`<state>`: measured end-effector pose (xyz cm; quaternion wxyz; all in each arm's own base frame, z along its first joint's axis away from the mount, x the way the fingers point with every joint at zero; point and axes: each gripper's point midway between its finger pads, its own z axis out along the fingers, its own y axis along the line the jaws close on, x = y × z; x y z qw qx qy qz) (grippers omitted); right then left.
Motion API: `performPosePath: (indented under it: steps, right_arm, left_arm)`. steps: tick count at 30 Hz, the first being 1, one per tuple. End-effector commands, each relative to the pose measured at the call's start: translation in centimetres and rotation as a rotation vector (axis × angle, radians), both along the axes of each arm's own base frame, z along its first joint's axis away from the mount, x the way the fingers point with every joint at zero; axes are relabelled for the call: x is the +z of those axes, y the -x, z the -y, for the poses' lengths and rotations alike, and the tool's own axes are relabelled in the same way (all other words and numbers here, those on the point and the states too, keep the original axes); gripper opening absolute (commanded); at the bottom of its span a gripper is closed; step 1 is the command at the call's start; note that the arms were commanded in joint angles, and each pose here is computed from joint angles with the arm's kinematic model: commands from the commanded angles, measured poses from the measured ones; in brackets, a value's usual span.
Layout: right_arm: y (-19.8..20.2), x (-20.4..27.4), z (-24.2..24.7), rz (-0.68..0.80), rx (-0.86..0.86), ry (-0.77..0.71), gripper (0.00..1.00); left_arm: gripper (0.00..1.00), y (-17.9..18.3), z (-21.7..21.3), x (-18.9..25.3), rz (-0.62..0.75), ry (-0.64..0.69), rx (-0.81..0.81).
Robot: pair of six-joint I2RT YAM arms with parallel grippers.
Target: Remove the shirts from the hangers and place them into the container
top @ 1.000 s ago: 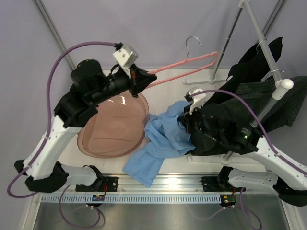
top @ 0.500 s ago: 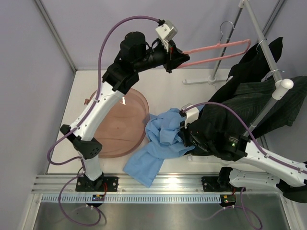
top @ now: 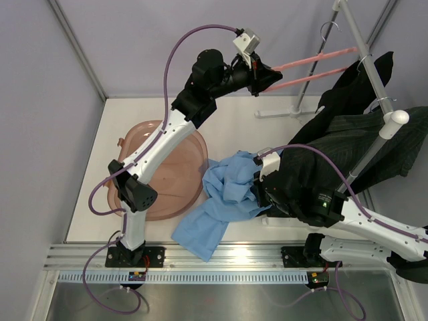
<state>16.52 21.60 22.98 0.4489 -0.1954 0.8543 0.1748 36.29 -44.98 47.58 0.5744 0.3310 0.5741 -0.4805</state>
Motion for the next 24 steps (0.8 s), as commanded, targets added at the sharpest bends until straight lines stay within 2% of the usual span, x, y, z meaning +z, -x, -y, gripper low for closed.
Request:
performPosePath:
  steps: [1,7,18,24]
  right_arm:
    - [-0.3,0.0,-0.6,0.007,-0.028,-0.032,0.0]
    - [-0.2,0.5,-1.3,0.009,-0.021,-0.044,0.0]
    - [0.2,1.0,-1.5,0.019,-0.026,-0.053,0.0]
    - [0.4,1.0,-1.4,0.018,-0.029,-0.056,0.0]
  left_arm:
    - [0.0,1.9,-0.5,8.4,0.162,0.216,0.034]
    - [0.0,1.6,0.8,8.9,0.142,0.247,0.1]
    - [0.0,0.7,4.6,5.4,0.143,0.186,0.255]
    - [0.0,0.5,4.9,5.1,0.144,0.183,0.283]
